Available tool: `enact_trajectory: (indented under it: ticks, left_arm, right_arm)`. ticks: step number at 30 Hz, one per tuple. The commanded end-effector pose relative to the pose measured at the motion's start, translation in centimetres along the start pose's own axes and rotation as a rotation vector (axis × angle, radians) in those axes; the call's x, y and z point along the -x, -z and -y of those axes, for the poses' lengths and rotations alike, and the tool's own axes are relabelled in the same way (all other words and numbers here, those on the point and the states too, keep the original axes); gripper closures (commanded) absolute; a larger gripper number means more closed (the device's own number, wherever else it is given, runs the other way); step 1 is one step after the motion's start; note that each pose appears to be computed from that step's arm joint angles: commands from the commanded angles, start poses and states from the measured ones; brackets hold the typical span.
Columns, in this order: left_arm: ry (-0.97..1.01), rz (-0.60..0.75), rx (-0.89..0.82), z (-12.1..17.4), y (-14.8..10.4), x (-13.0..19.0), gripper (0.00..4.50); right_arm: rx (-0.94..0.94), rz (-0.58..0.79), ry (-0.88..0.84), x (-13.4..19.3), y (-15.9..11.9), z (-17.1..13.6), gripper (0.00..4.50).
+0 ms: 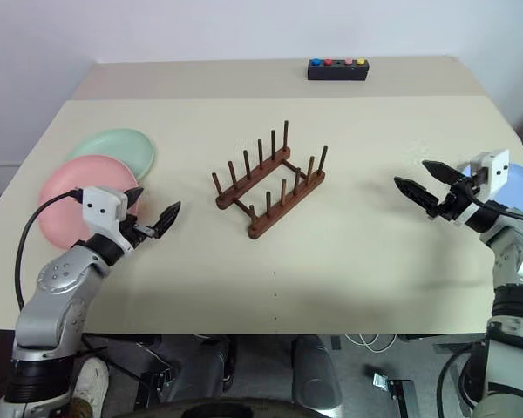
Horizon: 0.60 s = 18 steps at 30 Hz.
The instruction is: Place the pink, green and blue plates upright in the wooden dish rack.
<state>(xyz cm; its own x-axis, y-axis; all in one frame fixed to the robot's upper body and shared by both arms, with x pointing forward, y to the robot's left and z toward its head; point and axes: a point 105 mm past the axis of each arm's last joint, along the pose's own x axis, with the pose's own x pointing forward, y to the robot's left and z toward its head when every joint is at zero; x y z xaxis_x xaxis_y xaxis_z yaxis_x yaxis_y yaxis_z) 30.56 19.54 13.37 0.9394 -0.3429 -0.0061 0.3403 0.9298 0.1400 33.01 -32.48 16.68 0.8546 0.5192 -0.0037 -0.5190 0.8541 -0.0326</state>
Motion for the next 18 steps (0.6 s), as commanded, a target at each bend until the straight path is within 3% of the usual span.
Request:
enact_trajectory:
  ticks: [1, 14, 18]
  left_arm:
    - [0.017, 0.019, -0.01, -0.1, -0.8, 0.3, 0.0]
    - [0.088, 0.01, -0.007, 0.8, -0.7, 0.7, 0.0]
    - [0.196, -0.003, 0.022, 1.8, -0.6, 1.5, 0.0]
  right_arm:
    - [0.042, 0.06, 0.003, 0.6, -2.1, 0.0, 0.05]
    - [0.032, 0.07, -0.02, -0.9, -1.2, -1.5, 0.05]
    - [0.03, 0.057, -0.042, -1.1, -0.6, -2.4, 0.05]
